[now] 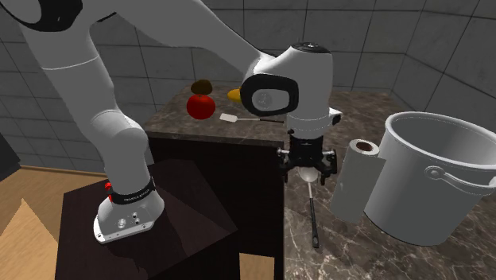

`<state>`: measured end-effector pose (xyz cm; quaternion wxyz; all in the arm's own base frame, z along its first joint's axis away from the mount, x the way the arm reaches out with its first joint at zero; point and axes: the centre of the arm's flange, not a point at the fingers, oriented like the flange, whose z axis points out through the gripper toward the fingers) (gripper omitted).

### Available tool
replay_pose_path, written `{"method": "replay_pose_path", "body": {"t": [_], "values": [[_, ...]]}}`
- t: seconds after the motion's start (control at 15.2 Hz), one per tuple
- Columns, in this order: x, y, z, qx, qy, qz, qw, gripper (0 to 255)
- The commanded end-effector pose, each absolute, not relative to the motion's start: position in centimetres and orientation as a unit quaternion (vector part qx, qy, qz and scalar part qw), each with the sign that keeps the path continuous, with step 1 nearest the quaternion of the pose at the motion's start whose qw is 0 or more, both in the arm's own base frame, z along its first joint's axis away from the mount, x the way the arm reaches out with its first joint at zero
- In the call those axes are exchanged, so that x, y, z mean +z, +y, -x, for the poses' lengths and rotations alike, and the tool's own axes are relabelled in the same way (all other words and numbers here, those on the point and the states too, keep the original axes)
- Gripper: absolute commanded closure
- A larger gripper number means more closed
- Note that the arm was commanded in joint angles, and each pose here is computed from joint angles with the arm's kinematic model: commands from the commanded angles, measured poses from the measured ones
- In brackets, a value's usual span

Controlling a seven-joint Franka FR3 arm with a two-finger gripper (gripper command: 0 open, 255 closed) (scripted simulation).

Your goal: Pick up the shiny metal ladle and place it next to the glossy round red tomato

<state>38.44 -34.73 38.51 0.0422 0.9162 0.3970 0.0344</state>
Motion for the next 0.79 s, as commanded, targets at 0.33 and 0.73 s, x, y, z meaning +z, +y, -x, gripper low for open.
{"method": "replay_pose_path", "body": {"t": [0.33,0.73], "values": [[35.1,-36.4,-39.9,0.036,0.424,-0.904,0.047,0],[33.7,-36.4,-40.0,0.036,0.424,-0.904,0.047,0]]}}
